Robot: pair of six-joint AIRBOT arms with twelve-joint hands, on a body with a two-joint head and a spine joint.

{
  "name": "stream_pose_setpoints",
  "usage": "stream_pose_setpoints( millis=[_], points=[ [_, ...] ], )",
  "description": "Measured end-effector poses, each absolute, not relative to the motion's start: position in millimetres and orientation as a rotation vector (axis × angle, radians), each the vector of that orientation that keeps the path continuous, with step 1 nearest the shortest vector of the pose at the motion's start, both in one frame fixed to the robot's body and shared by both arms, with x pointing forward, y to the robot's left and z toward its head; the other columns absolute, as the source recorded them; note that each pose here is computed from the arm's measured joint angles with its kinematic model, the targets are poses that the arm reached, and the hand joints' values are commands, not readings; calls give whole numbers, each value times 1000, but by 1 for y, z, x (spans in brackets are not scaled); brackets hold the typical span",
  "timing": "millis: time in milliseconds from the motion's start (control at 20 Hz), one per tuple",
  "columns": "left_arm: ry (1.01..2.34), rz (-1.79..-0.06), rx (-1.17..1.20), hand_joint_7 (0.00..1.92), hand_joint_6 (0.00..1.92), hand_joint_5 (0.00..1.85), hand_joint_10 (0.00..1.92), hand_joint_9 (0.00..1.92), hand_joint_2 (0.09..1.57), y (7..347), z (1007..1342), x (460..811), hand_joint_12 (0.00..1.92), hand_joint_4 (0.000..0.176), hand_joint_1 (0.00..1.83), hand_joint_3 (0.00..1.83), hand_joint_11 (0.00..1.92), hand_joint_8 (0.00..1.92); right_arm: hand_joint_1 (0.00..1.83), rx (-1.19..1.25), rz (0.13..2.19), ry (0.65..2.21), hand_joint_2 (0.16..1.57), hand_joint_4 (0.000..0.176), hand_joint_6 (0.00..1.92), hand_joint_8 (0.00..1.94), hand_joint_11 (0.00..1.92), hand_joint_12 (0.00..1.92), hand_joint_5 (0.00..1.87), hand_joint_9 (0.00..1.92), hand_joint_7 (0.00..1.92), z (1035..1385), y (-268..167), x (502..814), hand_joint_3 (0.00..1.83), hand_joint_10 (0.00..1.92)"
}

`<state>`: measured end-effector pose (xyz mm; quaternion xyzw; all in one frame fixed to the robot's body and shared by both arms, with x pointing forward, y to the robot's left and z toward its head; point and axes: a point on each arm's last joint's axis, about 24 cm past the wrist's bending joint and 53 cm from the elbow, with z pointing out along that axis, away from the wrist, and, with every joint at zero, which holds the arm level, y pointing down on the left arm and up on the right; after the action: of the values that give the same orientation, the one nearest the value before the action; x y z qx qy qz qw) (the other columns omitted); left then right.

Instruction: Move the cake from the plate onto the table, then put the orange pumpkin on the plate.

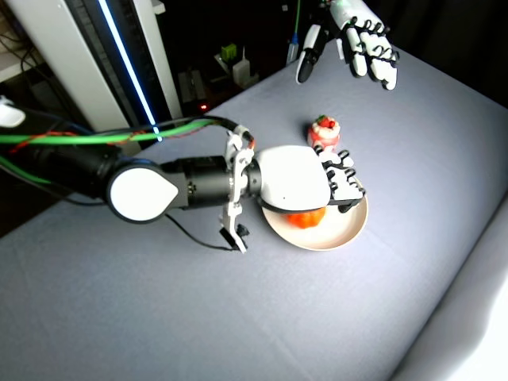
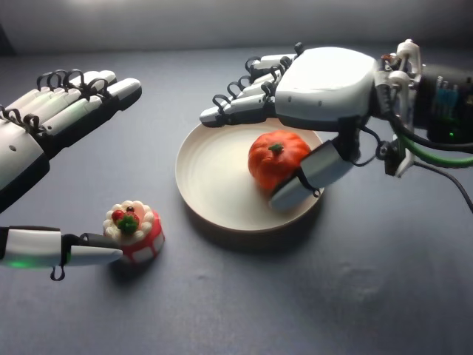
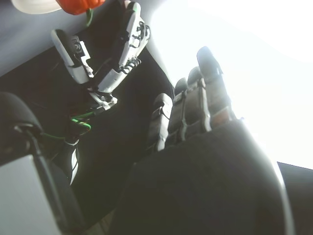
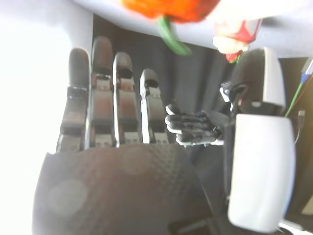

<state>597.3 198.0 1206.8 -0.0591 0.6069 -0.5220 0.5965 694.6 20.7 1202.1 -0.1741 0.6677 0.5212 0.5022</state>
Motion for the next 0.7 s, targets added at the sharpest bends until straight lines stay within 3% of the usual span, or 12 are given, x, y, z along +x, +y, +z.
stream_pose_setpoints(
  millis=[50,100,150,250,350,400,450,500,550,600,650,700],
  points=[
    [1410,-1210,-137,0,0,0,0,0,814,199,1206,597,410,150,886,0,0,0,716,-369,1305,1589,910,64,1,2,1,1015,154,323,195,1211,6,693,2,26],
    [1411,-1208,-144,0,0,0,0,0,809,200,1205,597,413,157,884,0,0,0,652,-319,1336,1567,938,42,0,4,0,1091,116,339,193,1218,-10,693,5,22],
    [1408,-1203,-162,0,0,0,0,0,812,204,1205,597,412,147,889,0,0,0,642,-250,1360,1548,935,27,0,1,0,1088,100,324,188,1222,-33,695,1,11],
    [1396,-1199,-174,0,0,0,0,0,804,208,1205,596,445,143,897,0,0,0,583,-127,1403,1529,890,83,2,4,0,752,111,189,133,1219,-71,693,0,7],
    [1387,-1201,-186,0,0,0,0,0,805,211,1205,593,306,172,920,0,0,0,594,-62,1460,1518,883,113,1,1,0,327,75,90,90,1211,-89,678,1,3],
    [1383,-1202,-183,0,0,0,0,0,805,212,1205,592,306,172,920,0,0,0,594,-54,1480,1503,883,113,1,1,0,327,75,90,90,1211,-93,670,1,3],
    [1374,-1201,-195,0,0,0,0,0,797,214,1206,592,528,160,932,0,0,0,626,-48,1513,1475,900,52,7,8,1,432,131,169,166,1213,-97,657,2,3],
    [1357,-1202,-200,0,0,0,0,0,797,217,1209,592,528,160,932,0,0,0,626,-43,1531,1446,900,52,7,8,1,432,131,169,166,1218,-102,648,2,3],
    [1344,-1199,-210,0,0,0,0,0,796,220,1211,592,649,156,914,0,0,0,670,-24,1557,1410,906,23,5,5,0,520,151,187,187,1224,-110,639,1,2],
    [1317,-1199,-222,0,0,0,2,7,826,224,1216,592,771,119,871,8,0,0,751,-6,1573,1365,928,7,3,1,0,573,165,153,188,1231,-121,632,3,0],
    [1302,-1199,-227,0,0,0,2,7,826,226,1218,592,771,119,871,8,0,0,751,23,1587,1334,928,7,3,1,0,573,165,153,188,1234,-129,628,3,0],
    [1287,-1202,-231,0,0,0,8,24,844,227,1221,592,795,79,882,14,0,0,812,54,1592,1307,907,55,18,12,0,691,243,212,254,1235,-138,624,0,18]
  ],
)
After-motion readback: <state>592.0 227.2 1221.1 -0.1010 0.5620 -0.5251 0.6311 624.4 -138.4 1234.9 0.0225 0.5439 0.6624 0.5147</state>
